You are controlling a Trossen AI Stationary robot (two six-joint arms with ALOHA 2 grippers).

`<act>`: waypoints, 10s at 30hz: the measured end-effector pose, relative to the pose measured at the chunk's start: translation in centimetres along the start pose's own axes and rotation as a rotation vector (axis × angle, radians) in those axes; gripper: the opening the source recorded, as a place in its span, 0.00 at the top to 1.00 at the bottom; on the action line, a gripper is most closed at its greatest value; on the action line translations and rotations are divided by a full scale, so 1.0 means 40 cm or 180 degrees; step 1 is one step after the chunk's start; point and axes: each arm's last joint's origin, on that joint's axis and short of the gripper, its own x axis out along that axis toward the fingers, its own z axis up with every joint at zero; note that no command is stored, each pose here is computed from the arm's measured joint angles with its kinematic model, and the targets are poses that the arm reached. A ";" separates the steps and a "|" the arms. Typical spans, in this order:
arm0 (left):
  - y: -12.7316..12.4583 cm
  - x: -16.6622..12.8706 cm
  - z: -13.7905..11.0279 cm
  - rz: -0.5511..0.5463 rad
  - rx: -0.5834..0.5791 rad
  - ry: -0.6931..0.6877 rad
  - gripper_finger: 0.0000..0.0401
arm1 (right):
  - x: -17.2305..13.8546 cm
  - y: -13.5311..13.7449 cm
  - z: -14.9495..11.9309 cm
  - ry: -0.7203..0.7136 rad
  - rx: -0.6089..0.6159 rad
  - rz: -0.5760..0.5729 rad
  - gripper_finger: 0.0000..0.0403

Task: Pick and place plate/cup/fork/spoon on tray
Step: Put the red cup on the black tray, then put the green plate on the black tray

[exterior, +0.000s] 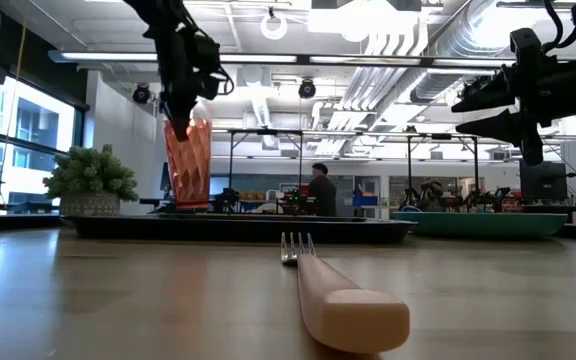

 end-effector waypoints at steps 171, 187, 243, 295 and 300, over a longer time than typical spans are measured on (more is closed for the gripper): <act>-0.288 -0.302 -0.017 -0.1072 0.0187 -0.1944 0.75 | 0.121 0.194 0.150 0.2694 -0.1241 -0.1430 0.54; -0.323 -0.253 -0.088 -0.1247 0.0119 -0.2397 0.75 | 0.224 0.143 0.087 0.3322 -0.1357 -0.1627 0.54; -0.329 -0.161 -0.163 -0.1309 -0.0068 -0.2364 0.75 | 0.335 0.047 -0.041 0.3655 -0.1155 -0.2536 0.97; -0.341 -0.170 -0.326 -0.1610 -0.0221 -0.3006 0.75 | 0.472 0.355 0.256 0.2383 -0.2136 -0.1402 1.00; -0.346 -0.179 -0.330 -0.1672 -0.0177 -0.3186 0.75 | 0.489 0.373 0.269 0.2226 -0.2577 -0.1057 1.00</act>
